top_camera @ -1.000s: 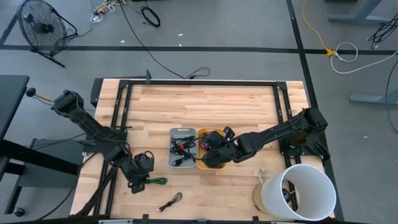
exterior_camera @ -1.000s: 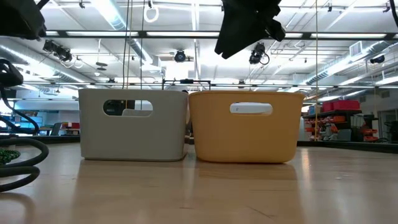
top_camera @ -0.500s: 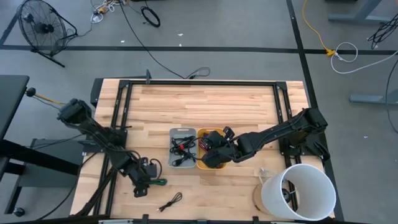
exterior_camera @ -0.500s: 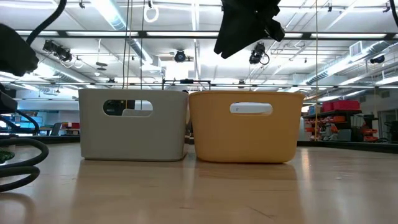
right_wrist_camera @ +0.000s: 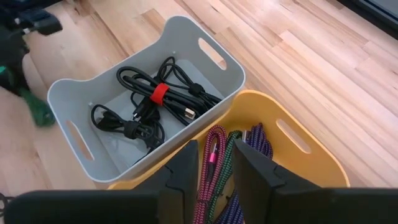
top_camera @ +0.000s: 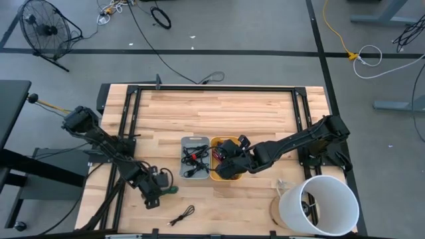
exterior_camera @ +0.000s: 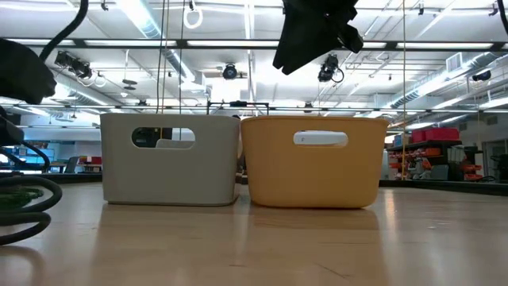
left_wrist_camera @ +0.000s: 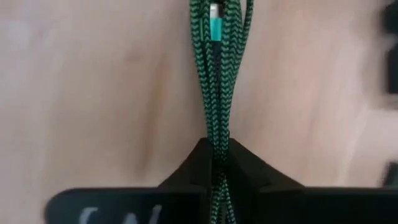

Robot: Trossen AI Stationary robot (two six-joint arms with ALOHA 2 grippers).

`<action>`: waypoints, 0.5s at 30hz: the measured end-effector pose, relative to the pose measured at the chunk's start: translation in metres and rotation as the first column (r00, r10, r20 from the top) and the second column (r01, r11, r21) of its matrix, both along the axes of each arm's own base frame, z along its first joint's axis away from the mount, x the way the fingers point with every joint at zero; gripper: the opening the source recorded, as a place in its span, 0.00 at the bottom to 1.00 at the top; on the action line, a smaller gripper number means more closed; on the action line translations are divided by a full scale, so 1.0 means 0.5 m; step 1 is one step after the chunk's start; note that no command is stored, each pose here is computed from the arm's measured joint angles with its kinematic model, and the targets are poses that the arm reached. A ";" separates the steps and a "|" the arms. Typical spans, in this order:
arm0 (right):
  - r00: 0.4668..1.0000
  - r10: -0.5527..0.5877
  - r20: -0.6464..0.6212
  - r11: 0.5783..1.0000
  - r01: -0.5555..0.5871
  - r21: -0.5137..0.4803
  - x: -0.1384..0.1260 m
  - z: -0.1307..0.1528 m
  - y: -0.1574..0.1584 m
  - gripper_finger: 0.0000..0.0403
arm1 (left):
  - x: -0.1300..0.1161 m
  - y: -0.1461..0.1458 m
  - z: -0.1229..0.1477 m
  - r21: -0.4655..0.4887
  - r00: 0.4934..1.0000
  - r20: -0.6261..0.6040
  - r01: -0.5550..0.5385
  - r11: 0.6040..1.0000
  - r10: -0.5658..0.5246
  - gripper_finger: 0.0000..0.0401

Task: Pick & Place USB Port
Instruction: Put the green charger cable into the yellow bin

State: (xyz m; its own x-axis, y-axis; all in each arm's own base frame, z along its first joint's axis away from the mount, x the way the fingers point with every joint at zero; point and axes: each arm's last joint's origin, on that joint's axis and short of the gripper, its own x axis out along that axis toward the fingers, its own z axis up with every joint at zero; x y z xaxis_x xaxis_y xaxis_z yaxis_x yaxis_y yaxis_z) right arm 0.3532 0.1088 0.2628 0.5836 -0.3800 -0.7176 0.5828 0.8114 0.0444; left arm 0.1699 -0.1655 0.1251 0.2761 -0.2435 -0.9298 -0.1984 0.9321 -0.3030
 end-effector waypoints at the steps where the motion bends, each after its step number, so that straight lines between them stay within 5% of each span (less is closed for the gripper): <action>1: 1.000 0.000 0.000 1.000 0.000 0.000 0.000 0.000 0.000 0.24 | 0.003 -0.003 0.001 -0.022 1.000 0.011 -0.011 1.000 0.011 0.06; 8: 1.000 0.002 -0.002 1.000 -0.002 -0.002 0.000 0.000 0.000 0.24 | 0.012 -0.016 0.023 -0.089 0.999 0.054 -0.001 0.996 0.005 0.05; 12: 1.000 0.010 -0.005 1.000 -0.010 -0.008 0.000 0.000 0.000 0.24 | 0.032 -0.033 0.097 -0.107 0.986 0.164 0.043 0.993 -0.025 0.05; 15: 1.000 0.011 0.006 1.000 -0.011 -0.005 0.002 0.001 0.001 0.24 | 0.039 -0.034 0.155 -0.020 0.974 0.220 0.058 0.998 -0.053 0.05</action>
State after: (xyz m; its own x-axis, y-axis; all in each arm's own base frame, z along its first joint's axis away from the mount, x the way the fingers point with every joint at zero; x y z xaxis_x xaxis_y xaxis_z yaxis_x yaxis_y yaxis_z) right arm 0.3542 0.1091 0.2633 0.5922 -0.3770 -0.7122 0.5738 0.8178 0.0442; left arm 0.1895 -0.1823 0.2024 0.4575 -0.2880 -0.8413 -0.0727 0.9308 -0.3582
